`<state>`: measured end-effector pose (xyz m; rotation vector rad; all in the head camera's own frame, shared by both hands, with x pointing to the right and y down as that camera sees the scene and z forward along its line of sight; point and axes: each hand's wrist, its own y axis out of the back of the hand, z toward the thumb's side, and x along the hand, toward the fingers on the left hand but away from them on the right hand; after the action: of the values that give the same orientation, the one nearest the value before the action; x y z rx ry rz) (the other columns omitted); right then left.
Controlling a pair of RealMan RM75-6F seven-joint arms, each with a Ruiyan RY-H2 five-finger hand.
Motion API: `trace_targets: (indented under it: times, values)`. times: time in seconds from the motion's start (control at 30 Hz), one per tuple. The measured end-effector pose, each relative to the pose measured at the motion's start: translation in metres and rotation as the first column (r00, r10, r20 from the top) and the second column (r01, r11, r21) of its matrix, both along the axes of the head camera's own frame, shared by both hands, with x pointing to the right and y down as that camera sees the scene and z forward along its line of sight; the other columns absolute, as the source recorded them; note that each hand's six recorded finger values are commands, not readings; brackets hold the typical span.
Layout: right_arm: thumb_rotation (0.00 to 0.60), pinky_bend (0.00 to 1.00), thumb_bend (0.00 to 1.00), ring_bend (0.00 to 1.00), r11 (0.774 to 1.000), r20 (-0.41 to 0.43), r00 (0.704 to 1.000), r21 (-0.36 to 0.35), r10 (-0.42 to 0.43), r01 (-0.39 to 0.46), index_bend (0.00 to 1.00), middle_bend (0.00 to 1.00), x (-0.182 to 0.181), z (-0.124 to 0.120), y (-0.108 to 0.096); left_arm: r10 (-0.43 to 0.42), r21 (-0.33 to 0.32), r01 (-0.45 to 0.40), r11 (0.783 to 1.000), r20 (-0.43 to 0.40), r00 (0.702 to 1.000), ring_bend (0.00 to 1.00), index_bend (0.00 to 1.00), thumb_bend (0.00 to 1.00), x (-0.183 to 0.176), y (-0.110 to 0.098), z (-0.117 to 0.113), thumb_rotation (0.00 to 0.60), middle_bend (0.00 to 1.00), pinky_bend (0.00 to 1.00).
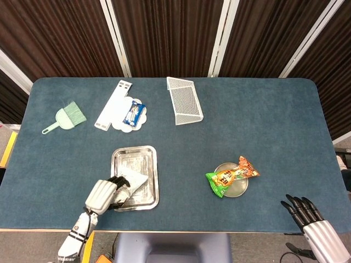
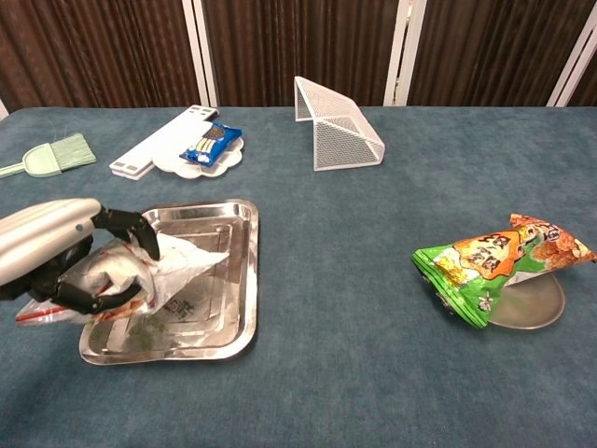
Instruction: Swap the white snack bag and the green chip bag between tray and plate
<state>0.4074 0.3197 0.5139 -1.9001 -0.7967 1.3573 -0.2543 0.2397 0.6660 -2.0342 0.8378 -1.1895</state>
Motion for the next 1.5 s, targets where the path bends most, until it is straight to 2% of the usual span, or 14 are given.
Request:
trace_targets:
  times: [0.27,0.5,0.73,0.93,1.0,1.07,1.1,1.13,1.2,1.27,1.33,1.5]
  values:
    - [0.6,0.0,0.12,0.0,1.0,-0.008,1.0,-0.02,0.014,-0.014,0.0,0.0,0.002,0.003,-0.001,-0.02,0.127,0.028,0.991,-0.065,0.998,0.58,0.45,0.42,0.029,-0.049,-0.009,0.6,0.57,0.8]
    - [0.6,0.0,0.12,0.0,0.998,-0.02,0.999,-0.043,0.05,-0.051,0.0,0.0,0.007,0.012,-0.01,0.036,0.239,-0.022,0.971,-0.056,0.998,0.57,0.44,0.42,0.078,-0.094,0.001,0.6,0.56,0.79]
    - [0.6,0.0,0.12,0.0,0.991,-0.059,0.992,-0.063,0.113,-0.117,0.0,0.0,0.022,0.022,-0.023,0.087,0.255,-0.085,0.963,0.002,0.996,0.57,0.43,0.42,0.128,-0.132,0.036,0.6,0.54,0.78]
    - [0.6,0.0,0.12,0.0,0.976,-0.09,0.976,-0.072,0.198,-0.205,0.0,0.0,0.043,0.031,-0.04,0.117,0.229,-0.117,0.966,0.014,0.993,0.52,0.38,0.42,0.173,-0.156,0.064,0.6,0.49,0.73]
    - [0.6,0.0,0.12,0.0,0.973,-0.099,0.971,-0.064,0.216,-0.222,0.0,0.0,0.048,0.031,-0.045,0.123,0.223,-0.122,0.967,0.006,0.992,0.44,0.31,0.42,0.188,-0.162,0.069,0.6,0.41,0.66]
    - [0.6,0.0,0.12,0.0,0.97,-0.106,0.968,-0.066,0.227,-0.235,0.0,0.0,0.052,0.033,-0.048,0.122,0.209,-0.117,0.971,-0.011,0.992,0.29,0.17,0.4,0.2,-0.164,0.074,0.6,0.28,0.51]
    - [0.6,0.0,0.12,0.0,0.968,-0.109,0.967,-0.07,0.231,-0.239,0.0,0.0,0.053,0.034,-0.048,0.121,0.196,-0.113,0.974,-0.029,0.992,0.19,0.07,0.39,0.207,-0.163,0.077,0.6,0.2,0.38]
    - [0.6,0.0,0.12,0.0,0.967,-0.112,0.966,-0.074,0.233,-0.242,0.0,0.0,0.054,0.035,-0.048,0.122,0.186,-0.111,0.976,-0.044,0.992,0.12,0.02,0.39,0.213,-0.161,0.078,0.6,0.14,0.29]
    - [0.6,0.0,0.12,0.0,0.967,-0.117,0.966,-0.084,0.232,-0.242,0.0,0.0,0.054,0.038,-0.049,0.116,0.165,-0.1,0.981,-0.087,0.989,0.04,0.0,0.38,0.223,-0.159,0.079,0.6,0.06,0.2]
    - [0.6,0.0,0.12,0.0,0.967,-0.114,0.967,-0.093,0.226,-0.237,0.0,0.0,0.052,0.039,-0.049,0.097,0.139,-0.077,0.987,-0.138,0.986,0.0,0.0,0.38,0.228,-0.157,0.079,0.6,0.01,0.14]
    - [0.6,0.0,0.12,0.0,0.968,-0.111,0.969,-0.096,0.22,-0.231,0.0,0.0,0.051,0.039,-0.048,0.074,0.112,-0.053,0.992,-0.199,0.977,0.0,0.0,0.36,0.236,-0.153,0.076,0.6,0.0,0.1]
    - [0.6,0.0,0.12,0.0,0.972,-0.097,0.974,-0.099,0.203,-0.213,0.0,0.0,0.046,0.036,-0.044,0.051,0.066,-0.034,0.997,-0.282,0.958,0.0,0.0,0.36,0.247,-0.145,0.068,0.6,0.0,0.08]
